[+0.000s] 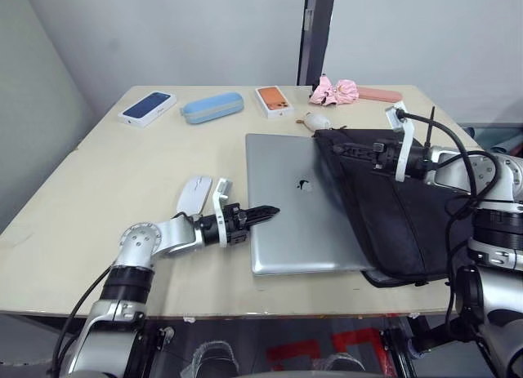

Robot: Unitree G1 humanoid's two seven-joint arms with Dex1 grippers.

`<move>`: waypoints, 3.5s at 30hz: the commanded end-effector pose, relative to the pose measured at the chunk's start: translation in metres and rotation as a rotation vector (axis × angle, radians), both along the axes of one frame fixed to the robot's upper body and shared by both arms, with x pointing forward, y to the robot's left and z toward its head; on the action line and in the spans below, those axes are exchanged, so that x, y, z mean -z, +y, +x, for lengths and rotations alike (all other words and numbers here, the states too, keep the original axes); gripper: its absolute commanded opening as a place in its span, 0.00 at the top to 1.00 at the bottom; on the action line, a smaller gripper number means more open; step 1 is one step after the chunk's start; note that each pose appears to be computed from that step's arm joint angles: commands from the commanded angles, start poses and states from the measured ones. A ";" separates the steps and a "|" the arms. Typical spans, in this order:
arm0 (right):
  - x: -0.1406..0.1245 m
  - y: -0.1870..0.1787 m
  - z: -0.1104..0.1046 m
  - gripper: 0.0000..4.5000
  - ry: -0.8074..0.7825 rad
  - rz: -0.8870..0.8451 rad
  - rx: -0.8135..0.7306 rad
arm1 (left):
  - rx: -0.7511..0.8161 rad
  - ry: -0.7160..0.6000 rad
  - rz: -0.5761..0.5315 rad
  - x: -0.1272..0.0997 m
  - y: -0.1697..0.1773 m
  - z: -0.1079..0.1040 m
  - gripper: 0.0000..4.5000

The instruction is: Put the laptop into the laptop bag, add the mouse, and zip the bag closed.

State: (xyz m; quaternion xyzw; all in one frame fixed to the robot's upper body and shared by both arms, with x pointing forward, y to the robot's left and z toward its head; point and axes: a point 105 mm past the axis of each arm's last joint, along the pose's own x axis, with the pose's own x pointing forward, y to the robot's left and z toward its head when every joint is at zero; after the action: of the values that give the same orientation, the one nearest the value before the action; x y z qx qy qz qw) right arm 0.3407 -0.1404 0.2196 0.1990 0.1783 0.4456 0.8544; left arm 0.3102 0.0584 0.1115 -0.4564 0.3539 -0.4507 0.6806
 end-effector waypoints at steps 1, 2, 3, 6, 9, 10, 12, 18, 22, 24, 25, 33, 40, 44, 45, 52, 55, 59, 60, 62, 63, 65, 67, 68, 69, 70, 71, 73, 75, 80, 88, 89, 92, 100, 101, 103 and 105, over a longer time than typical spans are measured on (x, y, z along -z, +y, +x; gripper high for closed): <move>-0.021 0.006 -0.004 1.00 -0.089 0.027 -0.011 | 0.043 -0.083 -0.108 -0.027 -0.018 0.007 0.93; -0.021 0.008 -0.003 1.00 -0.090 0.029 -0.012 | 0.043 -0.081 -0.112 -0.026 -0.021 0.009 0.93; -0.022 0.011 -0.003 1.00 -0.091 0.039 -0.014 | 0.039 -0.079 -0.117 -0.026 -0.026 0.011 0.93; -0.025 0.018 -0.005 1.00 -0.095 0.054 -0.033 | 0.034 -0.076 -0.120 -0.024 -0.034 0.015 0.93; -0.026 0.022 -0.007 1.00 -0.099 0.057 -0.044 | 0.035 -0.074 -0.120 -0.023 -0.040 0.016 0.93; -0.028 0.026 -0.008 1.00 -0.101 0.068 -0.054 | 0.037 -0.076 -0.094 -0.019 -0.047 0.017 0.93; -0.032 0.034 -0.010 1.00 -0.103 0.090 -0.072 | 0.032 -0.076 -0.091 -0.018 -0.063 0.020 0.93; -0.026 0.034 -0.010 1.00 -0.085 0.080 -0.054 | 0.001 -0.075 -0.179 -0.034 -0.078 0.029 0.93; -0.020 0.025 -0.010 1.00 -0.072 0.058 -0.027 | -0.014 -0.065 -0.187 -0.034 -0.079 0.032 0.93; -0.017 0.020 -0.009 1.00 -0.072 0.034 -0.015 | -0.009 -0.066 -0.183 -0.034 -0.080 0.031 0.93; -0.015 0.017 -0.008 1.00 -0.073 0.012 -0.005 | -0.009 -0.066 -0.182 -0.033 -0.079 0.031 0.93; 0.008 -0.004 0.003 0.81 -0.105 -0.218 0.036 | -0.005 -0.051 -0.144 -0.023 -0.077 0.029 0.93; 0.036 -0.012 0.019 0.28 -0.075 -0.401 0.018 | -0.001 -0.060 -0.144 -0.025 -0.077 0.029 0.93; 0.044 -0.014 0.026 0.07 -0.048 -0.426 0.018 | 0.000 -0.065 -0.144 -0.025 -0.078 0.029 0.93; 0.044 -0.014 0.027 0.07 -0.044 -0.429 0.019 | -0.001 -0.066 -0.144 -0.025 -0.078 0.029 0.93; 0.047 -0.003 0.030 0.07 -0.040 -0.414 -0.020 | 0.001 -0.071 -0.142 -0.025 -0.077 0.026 0.93; 0.050 0.001 0.029 0.19 -0.033 -0.407 -0.037 | -0.001 -0.077 -0.140 -0.026 -0.076 0.027 0.93; 0.052 0.003 0.028 0.47 -0.027 -0.409 -0.042 | 0.000 -0.079 -0.140 -0.027 -0.076 0.028 0.93; 0.053 0.003 0.028 0.59 -0.024 -0.408 -0.042 | 0.001 -0.080 -0.140 -0.027 -0.076 0.028 0.93; 0.055 0.004 0.029 0.72 -0.016 -0.402 -0.034 | 0.004 -0.082 -0.139 -0.028 -0.077 0.028 0.93; 0.055 0.004 0.029 0.75 -0.012 -0.399 -0.031 | 0.004 -0.081 -0.143 -0.028 -0.078 0.028 0.93; 0.055 0.004 0.029 0.89 -0.004 -0.386 -0.022 | 0.004 -0.081 -0.146 -0.029 -0.078 0.028 0.93; 0.052 0.004 0.029 0.99 0.010 -0.349 -0.012 | 0.002 -0.078 -0.149 -0.029 -0.079 0.029 0.93; 0.051 0.005 0.029 0.99 0.012 -0.337 -0.010 | 0.001 -0.077 -0.151 -0.029 -0.079 0.029 0.93; 0.048 0.005 0.029 0.99 0.018 -0.314 -0.004 | 0.002 -0.076 -0.151 -0.029 -0.079 0.028 0.93; 0.041 0.006 0.029 0.99 0.020 -0.281 0.001 | 0.001 -0.074 -0.149 -0.028 -0.079 0.028 0.93; 0.037 0.007 0.029 0.99 0.023 -0.258 0.004 | 0.001 -0.072 -0.148 -0.027 -0.078 0.028 0.93; 0.019 0.013 0.028 0.99 0.029 -0.172 0.001 | -0.004 -0.066 -0.144 -0.024 -0.077 0.028 0.93; -0.001 0.021 0.024 0.99 0.034 -0.090 -0.020 | -0.014 -0.060 -0.148 -0.024 -0.077 0.029 0.93; -0.030 0.036 0.016 0.99 0.038 0.005 -0.044 | -0.024 -0.055 -0.164 -0.026 -0.081 0.031 0.93; -0.045 0.057 0.008 0.99 0.042 0.081 -0.061 | -0.042 -0.049 -0.196 -0.032 -0.093 0.038 0.93; -0.046 0.060 0.007 0.99 0.041 0.093 -0.063 | -0.045 -0.048 -0.202 -0.033 -0.095 0.039 0.93; -0.046 0.064 0.005 0.99 0.035 0.114 -0.063 | -0.064 -0.040 -0.224 -0.037 -0.101 0.044 0.93; -0.050 0.076 0.000 0.99 0.028 0.179 -0.054 | -0.018 -0.020 -0.210 -0.032 -0.125 0.039 0.93; -0.051 0.076 -0.001 0.99 0.028 0.181 -0.051 | -0.014 -0.020 -0.210 -0.032 -0.126 0.038 0.93; -0.050 0.077 -0.001 0.99 0.030 0.182 -0.044 | -0.014 -0.022 -0.210 -0.032 -0.125 0.038 0.93; -0.048 0.075 -0.001 0.99 0.035 0.178 -0.034 | -0.017 -0.026 -0.200 -0.031 -0.123 0.039 0.93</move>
State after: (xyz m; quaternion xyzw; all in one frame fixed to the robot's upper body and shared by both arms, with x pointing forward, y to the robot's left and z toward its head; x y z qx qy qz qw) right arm 0.3473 -0.0663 0.2520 0.2867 0.1868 0.4506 0.8245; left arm 0.3597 -0.0315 0.1064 -0.5125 0.3249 -0.4155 0.6775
